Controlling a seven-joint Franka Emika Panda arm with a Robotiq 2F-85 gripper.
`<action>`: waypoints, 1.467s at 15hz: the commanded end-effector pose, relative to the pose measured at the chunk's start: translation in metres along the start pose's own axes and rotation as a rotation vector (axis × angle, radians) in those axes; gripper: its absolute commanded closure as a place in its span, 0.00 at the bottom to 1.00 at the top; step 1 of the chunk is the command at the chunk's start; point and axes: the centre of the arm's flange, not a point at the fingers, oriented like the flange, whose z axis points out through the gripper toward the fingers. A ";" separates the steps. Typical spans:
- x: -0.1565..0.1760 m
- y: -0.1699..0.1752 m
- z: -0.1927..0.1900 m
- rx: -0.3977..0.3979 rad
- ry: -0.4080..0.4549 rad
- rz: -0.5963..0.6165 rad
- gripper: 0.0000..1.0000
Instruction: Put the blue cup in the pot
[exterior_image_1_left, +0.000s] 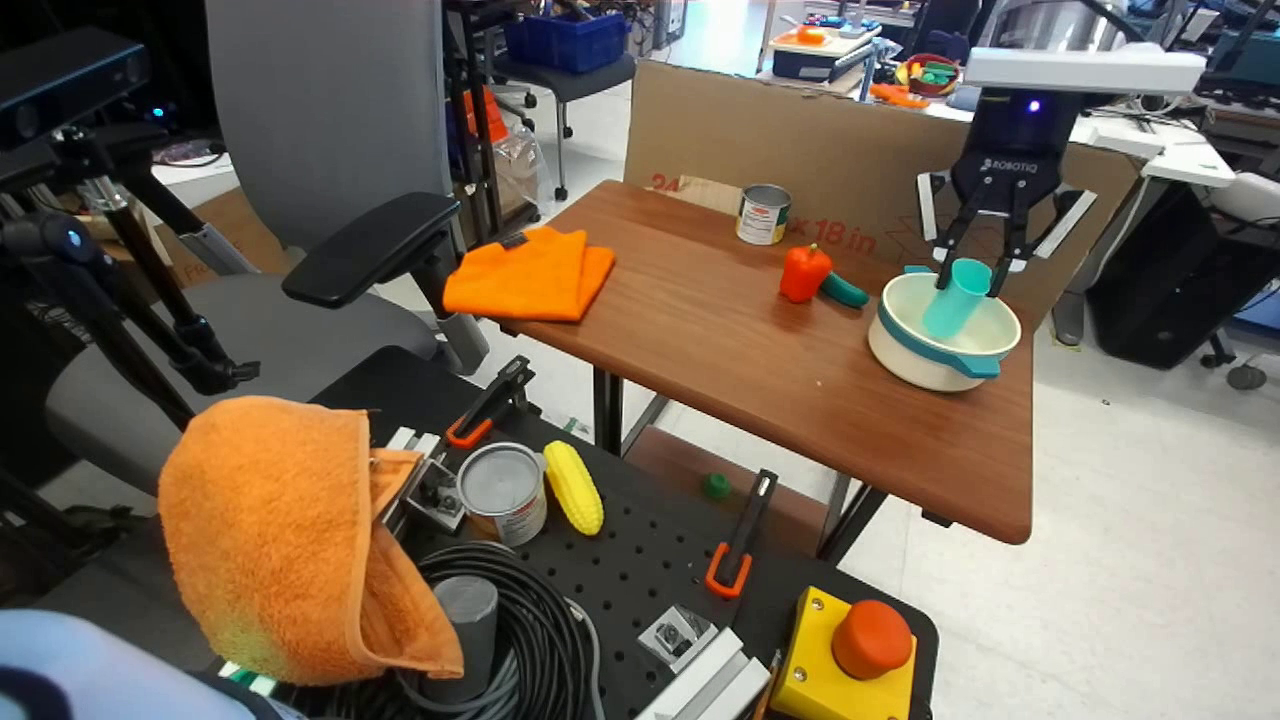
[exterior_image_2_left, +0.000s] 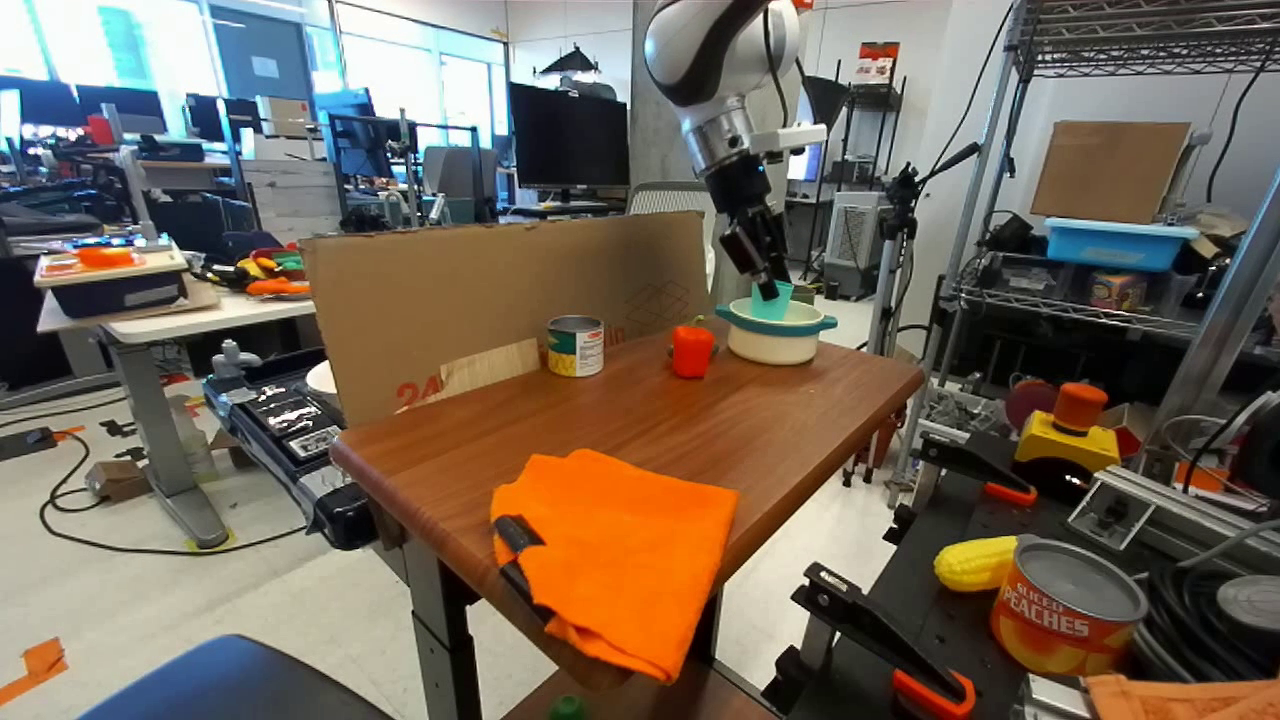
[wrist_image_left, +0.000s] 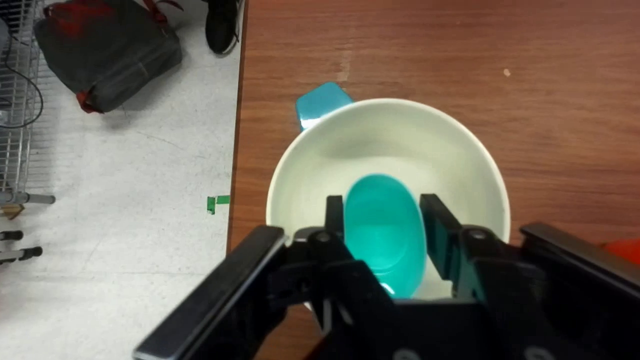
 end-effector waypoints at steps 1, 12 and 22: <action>0.022 -0.002 0.004 -0.013 -0.081 0.005 0.84; -0.001 -0.003 0.002 -0.017 -0.077 0.038 0.05; -0.048 0.022 -0.052 0.092 0.021 0.089 0.00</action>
